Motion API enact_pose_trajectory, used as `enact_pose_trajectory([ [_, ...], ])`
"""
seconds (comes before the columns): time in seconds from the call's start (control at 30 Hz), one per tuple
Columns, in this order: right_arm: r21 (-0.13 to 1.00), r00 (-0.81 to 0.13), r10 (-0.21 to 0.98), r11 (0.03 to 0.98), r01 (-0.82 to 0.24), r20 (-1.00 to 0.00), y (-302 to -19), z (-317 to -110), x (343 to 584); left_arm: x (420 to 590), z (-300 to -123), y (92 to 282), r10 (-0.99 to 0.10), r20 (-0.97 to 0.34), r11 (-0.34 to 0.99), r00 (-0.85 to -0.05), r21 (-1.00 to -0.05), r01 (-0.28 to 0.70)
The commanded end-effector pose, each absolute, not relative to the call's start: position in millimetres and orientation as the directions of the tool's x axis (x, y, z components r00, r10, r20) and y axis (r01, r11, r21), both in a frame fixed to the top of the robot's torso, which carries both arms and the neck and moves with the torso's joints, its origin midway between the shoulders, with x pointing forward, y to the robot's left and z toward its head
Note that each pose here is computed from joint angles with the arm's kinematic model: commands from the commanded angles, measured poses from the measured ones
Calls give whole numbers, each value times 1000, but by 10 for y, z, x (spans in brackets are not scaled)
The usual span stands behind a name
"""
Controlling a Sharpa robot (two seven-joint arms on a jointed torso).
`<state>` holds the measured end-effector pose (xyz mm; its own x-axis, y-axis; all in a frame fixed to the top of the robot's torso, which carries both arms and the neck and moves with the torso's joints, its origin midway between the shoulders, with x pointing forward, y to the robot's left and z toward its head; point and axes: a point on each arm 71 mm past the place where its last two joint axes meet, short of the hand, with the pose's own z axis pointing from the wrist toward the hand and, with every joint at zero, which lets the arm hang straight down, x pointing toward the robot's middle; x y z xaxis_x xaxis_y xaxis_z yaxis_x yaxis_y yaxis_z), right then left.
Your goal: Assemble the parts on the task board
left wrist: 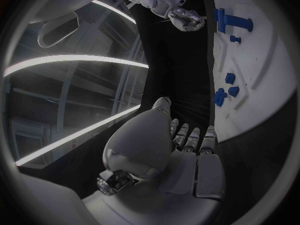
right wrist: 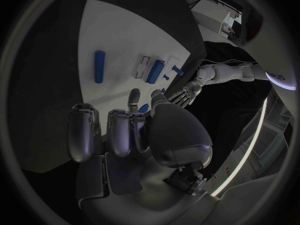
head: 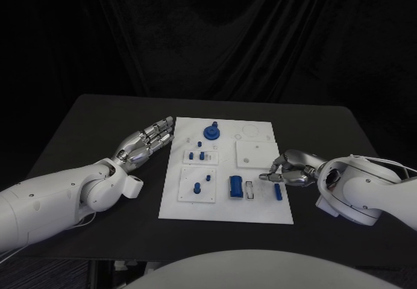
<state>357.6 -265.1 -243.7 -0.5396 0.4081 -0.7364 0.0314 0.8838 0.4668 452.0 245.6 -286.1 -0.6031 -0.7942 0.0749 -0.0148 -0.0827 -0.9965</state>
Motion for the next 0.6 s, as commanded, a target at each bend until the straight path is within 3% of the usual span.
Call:
enact_pose_trajectory([
  [0.03, 388, -556, 360, 919, 71, -749, -2777, -2457, 3554, 4515, -2859, 2438, -792, 78, -89, -605, -996, -12],
  [0.37, 204, -536, 188, 979, 31, -823, -2936, -2456, 3566, 4517, -2860, 2445, -793, 77, -88, -604, -996, -11],
  [0.6, 159, -541, 141, 987, 13, -829, -2917, -2487, 3570, 4516, -2859, 2453, -795, 76, -87, -602, -996, -11],
])
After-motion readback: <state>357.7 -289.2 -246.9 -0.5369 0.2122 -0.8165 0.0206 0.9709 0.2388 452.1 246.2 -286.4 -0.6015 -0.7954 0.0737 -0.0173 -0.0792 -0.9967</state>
